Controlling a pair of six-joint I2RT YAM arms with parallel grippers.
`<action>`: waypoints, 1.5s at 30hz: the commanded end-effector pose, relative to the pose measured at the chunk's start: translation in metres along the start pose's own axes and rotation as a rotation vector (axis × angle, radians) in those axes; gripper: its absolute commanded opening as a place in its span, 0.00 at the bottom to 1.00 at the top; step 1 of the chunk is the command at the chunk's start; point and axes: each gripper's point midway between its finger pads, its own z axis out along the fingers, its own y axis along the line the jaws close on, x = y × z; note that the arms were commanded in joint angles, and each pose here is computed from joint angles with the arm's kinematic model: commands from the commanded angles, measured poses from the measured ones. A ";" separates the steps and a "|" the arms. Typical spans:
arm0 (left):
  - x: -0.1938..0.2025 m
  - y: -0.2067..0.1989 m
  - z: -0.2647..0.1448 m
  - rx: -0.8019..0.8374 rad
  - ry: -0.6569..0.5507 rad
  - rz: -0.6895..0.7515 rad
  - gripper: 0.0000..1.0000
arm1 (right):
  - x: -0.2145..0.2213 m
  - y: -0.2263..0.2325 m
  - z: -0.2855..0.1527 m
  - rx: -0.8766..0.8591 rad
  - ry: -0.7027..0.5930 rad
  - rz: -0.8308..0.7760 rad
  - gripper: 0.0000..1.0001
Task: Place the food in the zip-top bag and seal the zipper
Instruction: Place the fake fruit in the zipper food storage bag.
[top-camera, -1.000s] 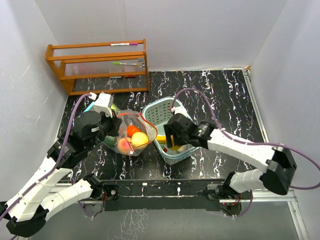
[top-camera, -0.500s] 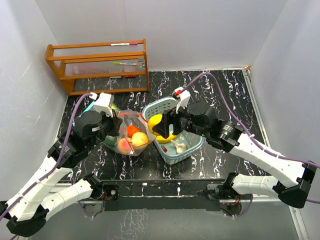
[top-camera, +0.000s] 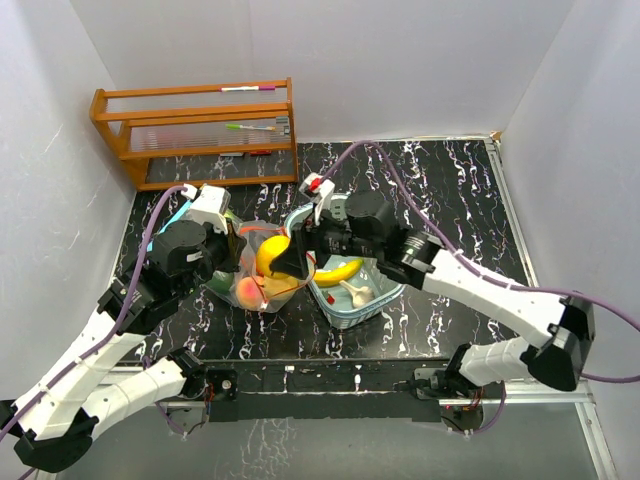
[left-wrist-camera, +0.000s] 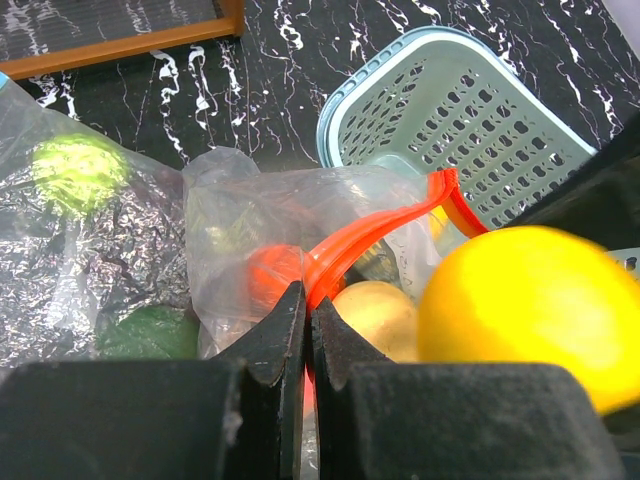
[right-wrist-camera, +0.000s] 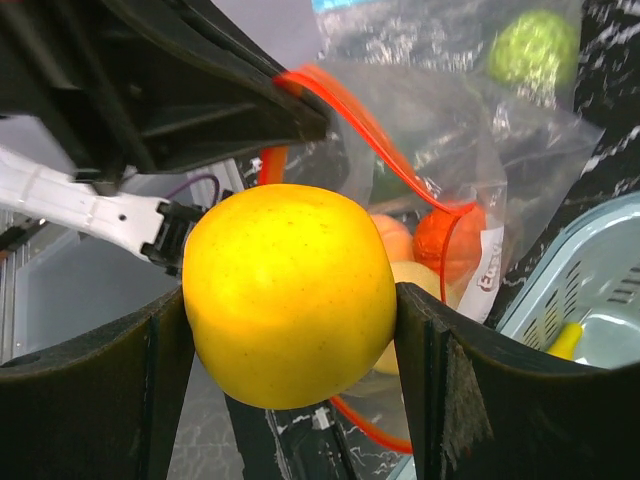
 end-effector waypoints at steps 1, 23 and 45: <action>-0.012 -0.001 -0.003 0.009 -0.038 -0.016 0.00 | -0.006 0.004 0.014 -0.012 0.015 0.015 0.17; -0.008 -0.010 0.003 0.047 -0.029 -0.035 0.00 | -0.029 -0.025 0.057 0.324 -0.119 0.046 0.99; -0.016 -0.010 0.002 0.039 -0.040 -0.022 0.00 | 0.033 -0.040 -0.044 0.510 0.025 0.142 0.98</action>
